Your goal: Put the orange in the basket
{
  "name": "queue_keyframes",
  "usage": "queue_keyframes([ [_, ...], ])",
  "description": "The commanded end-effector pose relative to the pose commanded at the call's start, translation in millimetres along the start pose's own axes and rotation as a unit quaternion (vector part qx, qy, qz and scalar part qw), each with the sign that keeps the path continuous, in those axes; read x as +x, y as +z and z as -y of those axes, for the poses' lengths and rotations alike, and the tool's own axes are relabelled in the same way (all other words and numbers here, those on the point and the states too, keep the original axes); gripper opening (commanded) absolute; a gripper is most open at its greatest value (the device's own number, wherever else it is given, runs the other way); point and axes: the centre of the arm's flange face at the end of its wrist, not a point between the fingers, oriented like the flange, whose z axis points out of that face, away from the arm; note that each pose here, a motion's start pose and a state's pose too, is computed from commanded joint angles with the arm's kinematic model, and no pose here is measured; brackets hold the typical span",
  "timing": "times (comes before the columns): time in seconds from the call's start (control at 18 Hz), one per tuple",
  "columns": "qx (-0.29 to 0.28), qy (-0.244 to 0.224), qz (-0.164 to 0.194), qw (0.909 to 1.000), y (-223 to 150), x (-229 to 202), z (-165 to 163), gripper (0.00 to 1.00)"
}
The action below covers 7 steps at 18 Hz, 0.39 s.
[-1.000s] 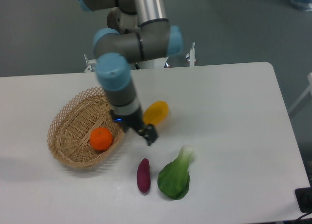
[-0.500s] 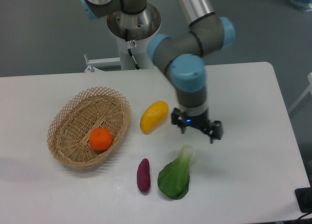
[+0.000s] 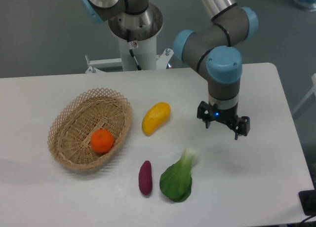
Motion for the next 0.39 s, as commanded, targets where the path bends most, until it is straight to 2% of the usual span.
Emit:
queue_keyframes([
  [0.39, -0.001, -0.001, 0.000, 1.0000, 1.7, 0.2, -2.2, 1.00],
])
